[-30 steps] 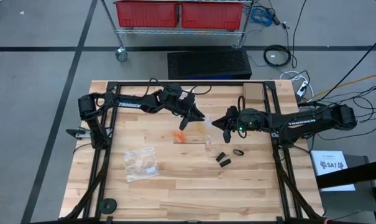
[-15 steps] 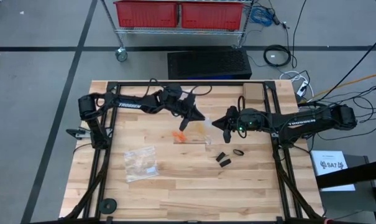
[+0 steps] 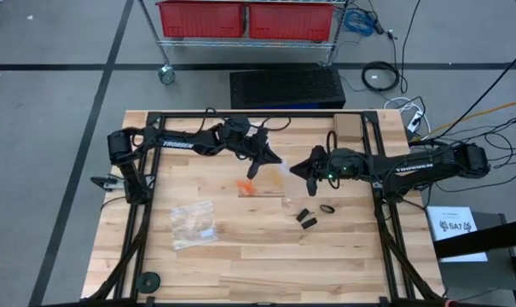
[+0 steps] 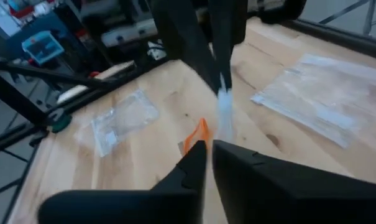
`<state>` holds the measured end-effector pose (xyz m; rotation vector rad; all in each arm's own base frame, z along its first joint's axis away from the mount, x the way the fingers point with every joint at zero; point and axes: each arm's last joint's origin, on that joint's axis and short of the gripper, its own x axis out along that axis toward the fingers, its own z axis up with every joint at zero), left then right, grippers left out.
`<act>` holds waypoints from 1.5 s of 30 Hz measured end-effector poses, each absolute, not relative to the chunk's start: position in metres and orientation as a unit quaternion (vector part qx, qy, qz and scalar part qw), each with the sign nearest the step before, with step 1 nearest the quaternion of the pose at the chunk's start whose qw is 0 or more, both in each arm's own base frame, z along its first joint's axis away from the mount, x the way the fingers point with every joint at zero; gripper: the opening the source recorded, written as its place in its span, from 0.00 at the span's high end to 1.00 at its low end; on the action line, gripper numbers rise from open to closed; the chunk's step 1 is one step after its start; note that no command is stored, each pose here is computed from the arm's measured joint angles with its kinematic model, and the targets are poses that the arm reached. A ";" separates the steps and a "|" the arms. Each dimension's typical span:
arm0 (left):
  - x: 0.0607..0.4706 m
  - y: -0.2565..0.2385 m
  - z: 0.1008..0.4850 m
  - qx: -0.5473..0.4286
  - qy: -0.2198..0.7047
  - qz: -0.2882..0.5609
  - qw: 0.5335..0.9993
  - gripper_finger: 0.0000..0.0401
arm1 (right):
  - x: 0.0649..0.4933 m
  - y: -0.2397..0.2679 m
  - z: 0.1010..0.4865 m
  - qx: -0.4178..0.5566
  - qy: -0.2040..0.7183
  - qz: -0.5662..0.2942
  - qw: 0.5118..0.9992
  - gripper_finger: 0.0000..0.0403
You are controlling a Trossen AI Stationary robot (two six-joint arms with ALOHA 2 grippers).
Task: Sort rubber bands
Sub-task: Close the transparent zip bag containing the yellow rubber bands
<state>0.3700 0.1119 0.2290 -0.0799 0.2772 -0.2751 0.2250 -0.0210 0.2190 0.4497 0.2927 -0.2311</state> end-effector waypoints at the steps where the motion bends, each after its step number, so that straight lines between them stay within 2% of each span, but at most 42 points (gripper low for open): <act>1: 0.370 0.112 0.229 -0.040 0.139 -0.137 0.980 0.99 | 0.225 -0.021 0.220 0.221 0.142 -0.114 0.958 0.92; 8: 0.370 0.111 0.229 -0.040 0.139 -0.138 0.980 1.00 | 0.232 -0.024 0.241 0.164 0.133 -0.119 0.970 0.75; 13: 0.371 0.110 0.229 -0.039 0.138 -0.139 0.980 1.00 | 0.243 -0.030 0.247 0.128 0.173 -0.131 0.968 0.73; 21: 0.371 0.110 0.229 -0.040 0.138 -0.137 0.980 1.00 | 0.261 -0.036 0.242 0.119 0.239 -0.140 0.954 0.81; 29: 0.371 0.111 0.229 -0.039 0.137 -0.135 0.980 1.00 | 0.263 -0.036 0.253 0.108 0.255 -0.137 0.951 0.98; 45: 0.367 0.124 0.228 -0.044 0.140 -0.106 0.983 1.00 | 0.255 -0.035 0.243 0.122 0.318 -0.148 0.928 0.98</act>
